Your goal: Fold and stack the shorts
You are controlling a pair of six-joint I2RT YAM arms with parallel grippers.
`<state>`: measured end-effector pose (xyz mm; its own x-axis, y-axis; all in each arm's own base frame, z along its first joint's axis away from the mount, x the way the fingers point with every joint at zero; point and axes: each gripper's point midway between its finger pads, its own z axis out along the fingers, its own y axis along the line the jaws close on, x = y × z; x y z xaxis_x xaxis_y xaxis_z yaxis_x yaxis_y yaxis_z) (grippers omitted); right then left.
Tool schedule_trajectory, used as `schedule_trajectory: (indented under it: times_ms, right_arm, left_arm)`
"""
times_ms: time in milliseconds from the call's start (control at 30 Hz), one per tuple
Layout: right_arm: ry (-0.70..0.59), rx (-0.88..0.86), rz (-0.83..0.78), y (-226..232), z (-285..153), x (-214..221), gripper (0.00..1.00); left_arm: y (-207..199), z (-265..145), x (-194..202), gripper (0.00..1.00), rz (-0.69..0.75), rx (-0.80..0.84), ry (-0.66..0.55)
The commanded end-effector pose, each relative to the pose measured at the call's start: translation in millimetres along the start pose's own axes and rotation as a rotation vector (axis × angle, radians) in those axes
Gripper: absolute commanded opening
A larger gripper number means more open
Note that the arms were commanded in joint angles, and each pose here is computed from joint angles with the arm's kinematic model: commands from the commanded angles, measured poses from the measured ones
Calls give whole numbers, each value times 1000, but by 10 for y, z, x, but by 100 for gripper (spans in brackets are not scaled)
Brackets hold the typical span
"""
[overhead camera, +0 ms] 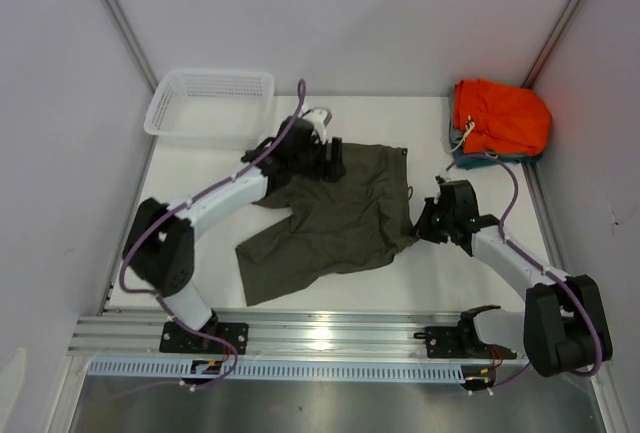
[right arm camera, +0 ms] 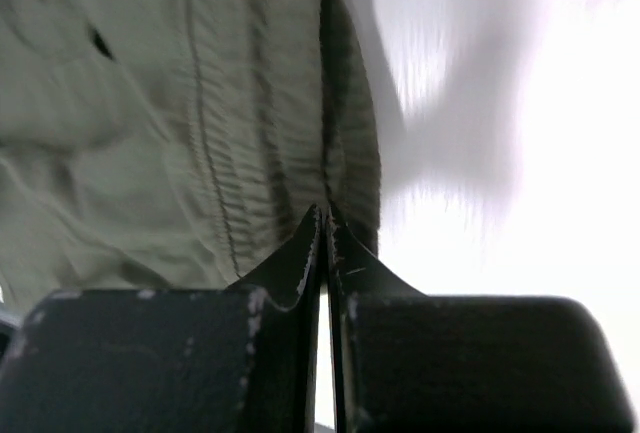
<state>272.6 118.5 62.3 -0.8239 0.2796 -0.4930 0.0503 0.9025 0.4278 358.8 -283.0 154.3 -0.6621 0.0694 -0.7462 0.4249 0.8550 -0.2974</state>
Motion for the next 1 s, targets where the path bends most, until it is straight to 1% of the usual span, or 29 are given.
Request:
schedule_trajectory:
  times_ms: [0,33,67,100,133,233,333,433,467,567,667,700,733,767,800,833,900,967]
  right_arm:
    - [30,-11,34,79,-119,349,0]
    - [15,-9,51,91,-142,383,0]
    - [8,-15,50,109,-169,427,0]
    - [-6,-32,40,145,-216,495,0]
    - [-14,-41,50,172,-233,518,0]
    - [-18,-44,36,191,-259,627,0]
    - [25,-62,24,230,-223,767,0]
    - [50,-73,18,256,-154,909,1]
    - [68,-67,5,257,-117,983,1]
    - [85,-50,0,248,-40,1036,1]
    - [92,-60,-7,289,-24,1064,1]
    - [91,-55,-9,281,-21,1078,1]
    - [95,-54,-6,282,-25,1100,1]
    - [99,-56,-10,292,-26,1128,1]
    - [100,-57,-12,288,-34,1155,1]
    - [104,-51,-3,274,-33,1186,1]
    - [105,-54,-12,279,-58,1253,1]
    - [108,-53,-7,277,-91,1305,1]
  left_arm:
    - [-243,423,-318,80,61,102,26]
    - [-427,460,-686,79,73,157,-35]
    - [-515,586,-625,79,69,214,1]
    - [-467,893,-342,77,52,218,96]
    - [-683,914,-572,77,66,286,63]
    - [-833,1209,-369,77,51,337,115]
    - [-1002,1310,-299,78,26,426,131]
    - [-1159,1399,-63,78,-7,513,184]
    - [-1209,1439,81,78,-15,525,209]
    - [-1303,1492,245,79,-29,549,234]
    - [-1418,1552,270,79,-50,591,233]
    - [-1394,1633,373,79,-61,586,255]
    - [-1458,1657,309,79,-64,592,244]
    - [-1450,1710,336,79,-68,577,248]
    - [-1360,1828,554,80,-103,523,310]
    - [-1372,1885,460,80,-112,507,291]
    - [-1282,2029,640,80,-151,470,336]
    - [-1246,2091,673,80,-175,446,333]
